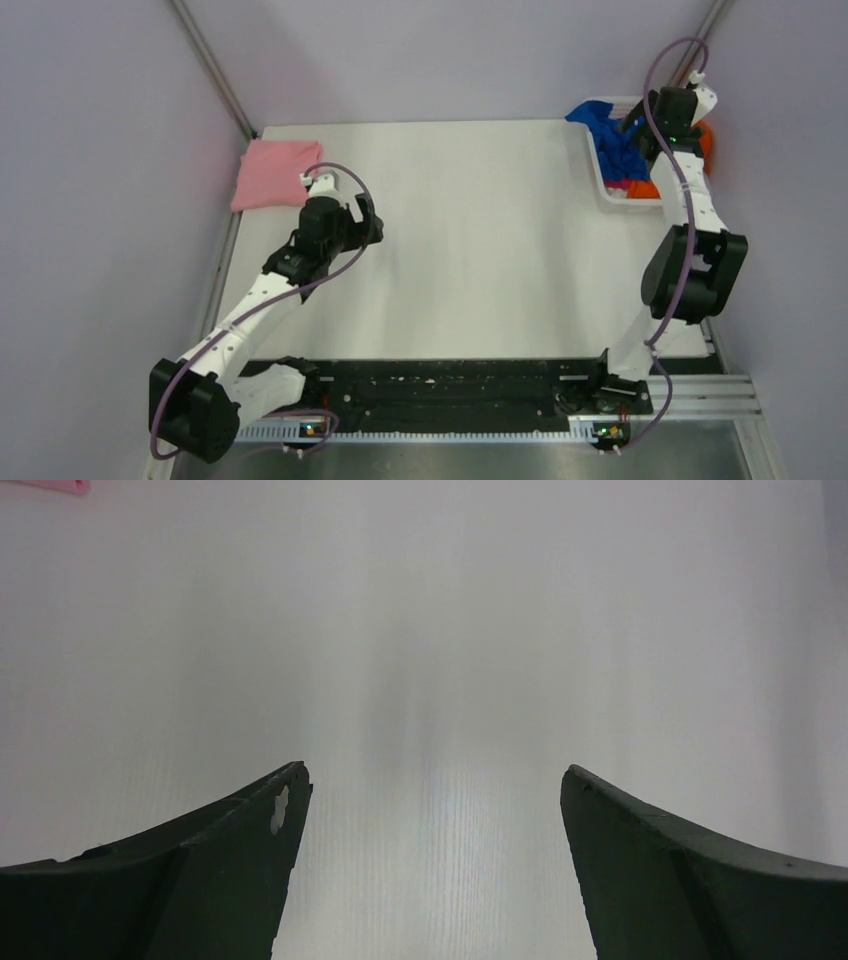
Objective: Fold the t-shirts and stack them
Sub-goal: Grab crumpled tshirt from bin with the right arm, then move the tshirt to the center of the board
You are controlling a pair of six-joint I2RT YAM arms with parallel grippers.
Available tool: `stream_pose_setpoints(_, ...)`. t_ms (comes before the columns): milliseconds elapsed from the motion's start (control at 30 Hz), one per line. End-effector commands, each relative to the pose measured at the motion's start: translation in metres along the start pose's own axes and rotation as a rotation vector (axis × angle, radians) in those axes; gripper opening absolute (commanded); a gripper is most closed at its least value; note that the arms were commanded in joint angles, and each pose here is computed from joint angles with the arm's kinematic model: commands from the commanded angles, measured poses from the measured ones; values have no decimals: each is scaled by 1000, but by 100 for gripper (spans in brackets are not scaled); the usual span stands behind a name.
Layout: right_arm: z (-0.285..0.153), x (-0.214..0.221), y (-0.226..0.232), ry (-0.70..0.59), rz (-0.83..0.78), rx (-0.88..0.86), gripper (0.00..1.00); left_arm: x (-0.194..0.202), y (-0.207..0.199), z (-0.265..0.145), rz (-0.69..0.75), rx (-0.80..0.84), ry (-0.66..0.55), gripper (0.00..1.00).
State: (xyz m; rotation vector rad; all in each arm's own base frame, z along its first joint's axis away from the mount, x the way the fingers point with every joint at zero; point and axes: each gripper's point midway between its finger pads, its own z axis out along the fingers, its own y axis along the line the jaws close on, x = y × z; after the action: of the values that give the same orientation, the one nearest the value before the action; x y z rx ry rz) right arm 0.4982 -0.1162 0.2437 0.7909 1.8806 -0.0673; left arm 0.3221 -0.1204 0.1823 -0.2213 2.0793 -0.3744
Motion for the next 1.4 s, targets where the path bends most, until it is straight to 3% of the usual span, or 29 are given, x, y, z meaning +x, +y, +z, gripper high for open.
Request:
stream_pose_setpoints(0, 46, -14, -11, 3, 23, 75, 90, -27, -10, 4, -18, 4, -60, 99)
stream_pose_setpoints(167, 103, 0, -34, 29, 14, 187, 86, -27, -10, 12, -17, -12, -47, 99)
stream_pose_setpoints(300, 137, 21, -34, 91, 10, 156, 70, -26, -9, 17, -12, -26, -31, 99)
stream_pose_setpoints(500, 133, -7, -16, 44, 10, 92, 0, -29, -10, 12, -16, -23, -33, 99)
stream_pose_setpoints(633, 88, -69, 20, -53, 23, -48, 0, -34, -11, -1, -25, -5, -67, 99)
stream_pose_setpoints(767, 11, -134, 63, -168, 36, -249, 0, -37, -14, -13, -44, 31, -100, 99)
stream_pose_setpoints(1000, -126, -191, 125, -324, 28, -665, 0, -39, -12, -34, -63, 58, -143, 99)
stream_pose_setpoints(1167, -229, -183, 176, -273, -2, -1071, 0, -41, -10, -46, -85, 69, -173, 99)
stream_pose_setpoints(1367, -330, -118, 237, -47, -126, -1467, 0, -44, 2, -57, -116, 20, -202, 99)
